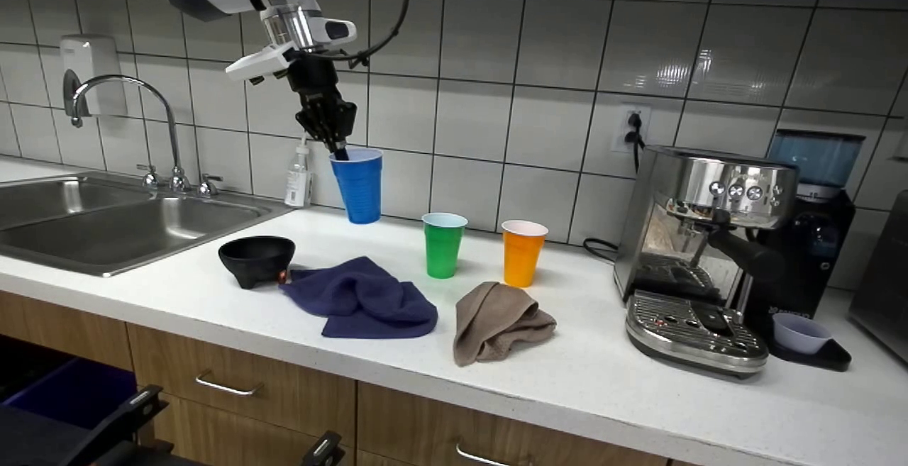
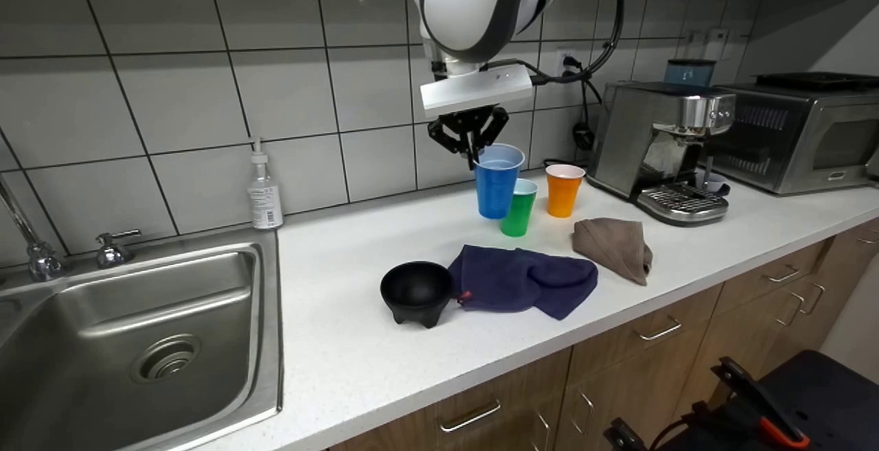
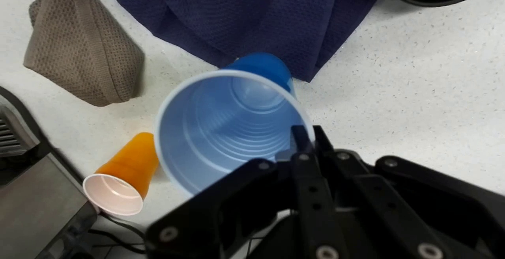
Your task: Stack up the plastic cups
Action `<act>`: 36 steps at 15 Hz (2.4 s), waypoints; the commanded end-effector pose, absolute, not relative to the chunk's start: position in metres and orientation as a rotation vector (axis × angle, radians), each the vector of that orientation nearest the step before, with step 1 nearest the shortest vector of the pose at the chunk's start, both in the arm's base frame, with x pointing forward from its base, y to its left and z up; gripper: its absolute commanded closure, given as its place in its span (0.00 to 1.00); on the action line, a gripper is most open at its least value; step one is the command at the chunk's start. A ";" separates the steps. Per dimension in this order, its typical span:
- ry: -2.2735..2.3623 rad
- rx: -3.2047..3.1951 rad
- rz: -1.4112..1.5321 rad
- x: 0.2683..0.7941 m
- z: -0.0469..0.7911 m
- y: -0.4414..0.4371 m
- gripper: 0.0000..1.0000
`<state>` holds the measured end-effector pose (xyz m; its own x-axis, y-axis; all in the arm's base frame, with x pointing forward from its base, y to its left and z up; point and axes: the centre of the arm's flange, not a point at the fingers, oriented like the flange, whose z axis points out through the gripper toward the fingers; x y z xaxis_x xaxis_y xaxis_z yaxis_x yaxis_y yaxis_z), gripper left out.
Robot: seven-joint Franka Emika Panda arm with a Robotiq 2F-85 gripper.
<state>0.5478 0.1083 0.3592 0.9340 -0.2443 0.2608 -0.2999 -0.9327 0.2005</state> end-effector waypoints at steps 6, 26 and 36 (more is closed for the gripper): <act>-0.508 2.796 0.409 0.536 0.369 0.083 0.99; -0.791 2.626 0.459 0.562 0.359 0.026 0.99; -0.837 2.604 0.480 0.585 0.358 0.020 0.99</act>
<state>0.5720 0.0211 0.3570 0.7832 -0.4797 0.3955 -0.5882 -0.7777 0.2216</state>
